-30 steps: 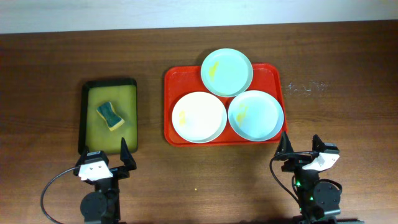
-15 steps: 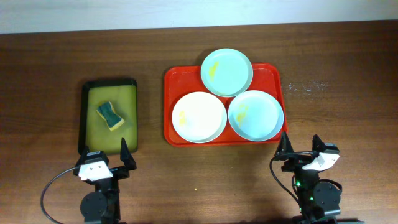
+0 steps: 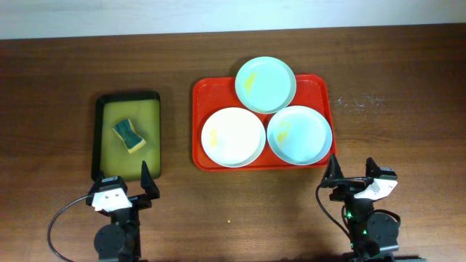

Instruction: Clean dirty plates on tray and stack at the side

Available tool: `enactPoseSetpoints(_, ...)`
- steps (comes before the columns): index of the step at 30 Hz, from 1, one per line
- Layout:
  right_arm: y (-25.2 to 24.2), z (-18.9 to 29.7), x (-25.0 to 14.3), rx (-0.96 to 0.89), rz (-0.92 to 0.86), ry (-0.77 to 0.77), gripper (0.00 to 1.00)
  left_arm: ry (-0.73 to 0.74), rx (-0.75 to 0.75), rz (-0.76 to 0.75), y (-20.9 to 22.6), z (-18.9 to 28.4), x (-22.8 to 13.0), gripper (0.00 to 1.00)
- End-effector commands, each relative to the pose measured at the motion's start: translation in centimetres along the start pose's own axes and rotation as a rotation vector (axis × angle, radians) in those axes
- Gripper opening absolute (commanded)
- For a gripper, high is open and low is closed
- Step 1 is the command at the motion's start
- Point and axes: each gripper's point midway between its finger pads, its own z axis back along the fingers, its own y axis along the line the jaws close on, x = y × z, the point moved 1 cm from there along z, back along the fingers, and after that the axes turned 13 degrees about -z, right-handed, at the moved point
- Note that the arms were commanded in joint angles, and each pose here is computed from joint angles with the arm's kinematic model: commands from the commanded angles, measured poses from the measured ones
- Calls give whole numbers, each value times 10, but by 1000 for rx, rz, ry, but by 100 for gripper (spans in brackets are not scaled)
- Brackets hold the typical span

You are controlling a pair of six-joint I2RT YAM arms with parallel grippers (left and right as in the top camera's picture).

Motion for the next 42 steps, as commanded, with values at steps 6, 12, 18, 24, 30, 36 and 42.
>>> enactPoseSetpoints(6,-4,-1,-4,-14,3,6,99,7,12,-13,2,0,-2,99)
enactPoseSetpoints(12,-4,-1,-4,-14,3,6,99,7,11,-13,2,0,-2,99)
enactPoseSetpoints(18,-4,-1,-4,-14,3,6,99,-26,-234,-12,-38,4,3,99)
enactPoseSetpoints(24,-4,-1,-4,-14,3,6,99,-206,-761,-39,-110,48,35,99)
enactPoseSetpoints(30,-4,-1,-4,-14,3,6,99,-508,-926,-160,-125,87,84,99)
enactPoseSetpoints(36,-4,-1,-4,-14,3,6,99,-709,-902,-218,-119,109,119,99)
enactPoseSetpoints(42,-4,-1,-4,-14,3,6,99,-701,-680,-122,-87,95,160,99)
